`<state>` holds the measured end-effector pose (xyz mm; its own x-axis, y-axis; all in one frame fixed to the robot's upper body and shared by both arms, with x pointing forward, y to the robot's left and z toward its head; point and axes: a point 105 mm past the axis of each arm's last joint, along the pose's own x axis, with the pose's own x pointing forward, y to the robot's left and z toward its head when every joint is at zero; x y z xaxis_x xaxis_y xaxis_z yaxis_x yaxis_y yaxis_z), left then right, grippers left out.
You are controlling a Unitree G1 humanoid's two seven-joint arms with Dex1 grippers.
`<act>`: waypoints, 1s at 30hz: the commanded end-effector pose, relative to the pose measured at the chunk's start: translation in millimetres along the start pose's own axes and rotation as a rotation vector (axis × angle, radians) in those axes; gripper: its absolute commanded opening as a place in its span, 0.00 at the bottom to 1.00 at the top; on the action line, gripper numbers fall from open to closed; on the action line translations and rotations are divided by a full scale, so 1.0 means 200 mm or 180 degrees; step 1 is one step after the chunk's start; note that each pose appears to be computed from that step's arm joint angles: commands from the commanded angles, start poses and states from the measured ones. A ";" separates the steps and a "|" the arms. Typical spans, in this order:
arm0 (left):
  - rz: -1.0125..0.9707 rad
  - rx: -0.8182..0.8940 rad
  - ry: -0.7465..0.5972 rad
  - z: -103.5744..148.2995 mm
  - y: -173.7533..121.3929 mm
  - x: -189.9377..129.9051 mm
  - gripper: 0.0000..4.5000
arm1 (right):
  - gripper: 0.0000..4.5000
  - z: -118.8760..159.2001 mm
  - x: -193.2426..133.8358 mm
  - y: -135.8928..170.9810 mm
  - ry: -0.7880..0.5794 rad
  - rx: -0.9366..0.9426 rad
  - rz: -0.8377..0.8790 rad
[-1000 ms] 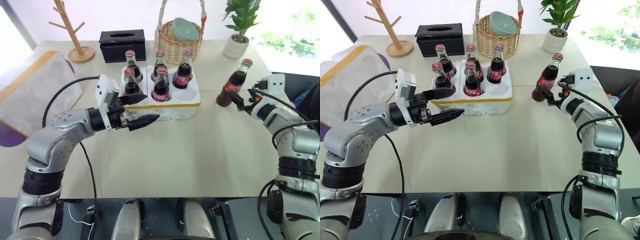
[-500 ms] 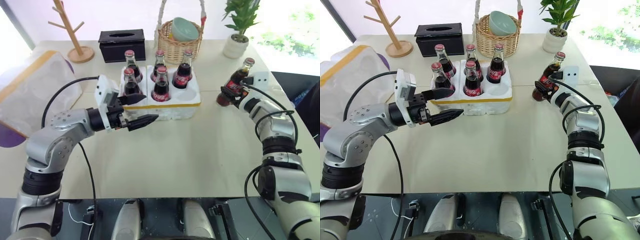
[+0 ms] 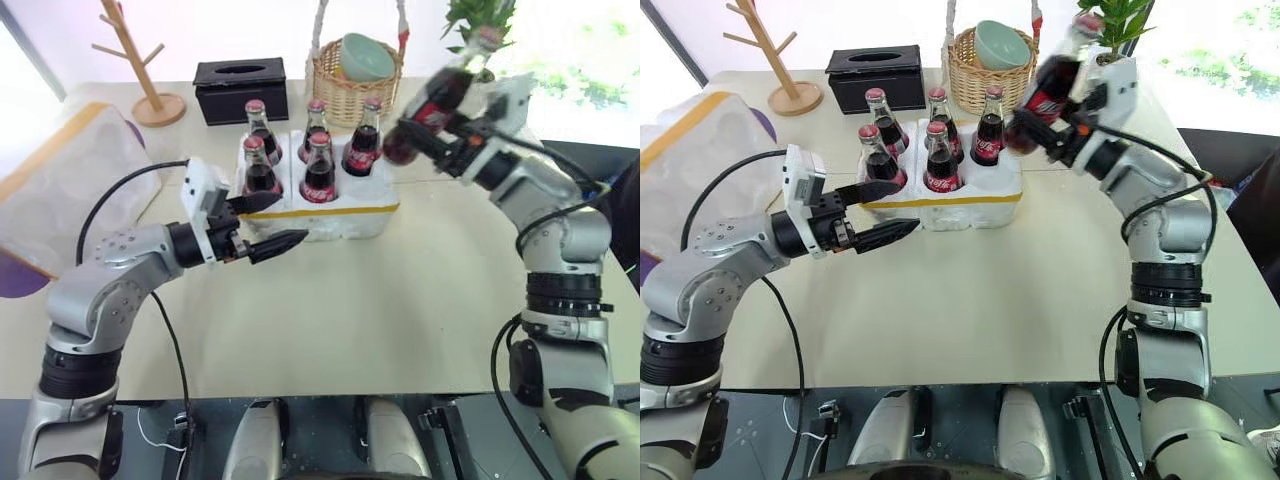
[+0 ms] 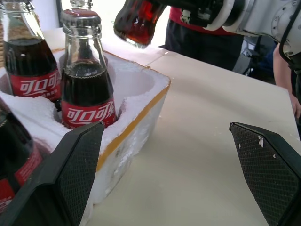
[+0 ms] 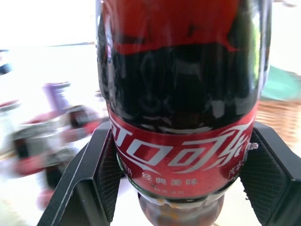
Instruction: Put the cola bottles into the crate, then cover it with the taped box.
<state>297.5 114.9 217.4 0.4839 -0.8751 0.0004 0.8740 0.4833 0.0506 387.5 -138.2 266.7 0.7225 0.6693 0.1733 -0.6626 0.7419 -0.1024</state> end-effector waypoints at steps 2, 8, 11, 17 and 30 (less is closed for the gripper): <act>0.0033 0.0189 -0.0103 0.07 -0.01 -0.02 1.00 | 0.61 -0.02 0.06 0.07 0.0100 -0.0251 0.0145; 0.0106 0.0219 -0.0092 0.07 0.01 -0.04 1.00 | 0.61 -0.21 0.06 0.07 0.0596 -0.0390 0.0181; 0.0122 0.0224 -0.0095 0.07 0.01 -0.04 1.00 | 0.61 -0.28 0.05 0.06 0.0818 -0.0447 0.0192; 0.0138 0.0233 -0.0094 0.07 0.02 -0.05 1.00 | 0.98 -0.31 0.07 0.02 0.0967 -0.0417 0.0072; 0.0676 0.0558 0.0566 0.21 0.09 -0.50 1.00 | 0.98 0.05 -0.17 0.06 0.0610 -0.0346 0.0851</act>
<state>277.0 206.3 240.3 0.6771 -0.7161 -0.1695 0.7356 0.6522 0.1831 370.0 -156.9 241.0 0.6220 0.7724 -0.1287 -0.7805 0.5985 -0.1803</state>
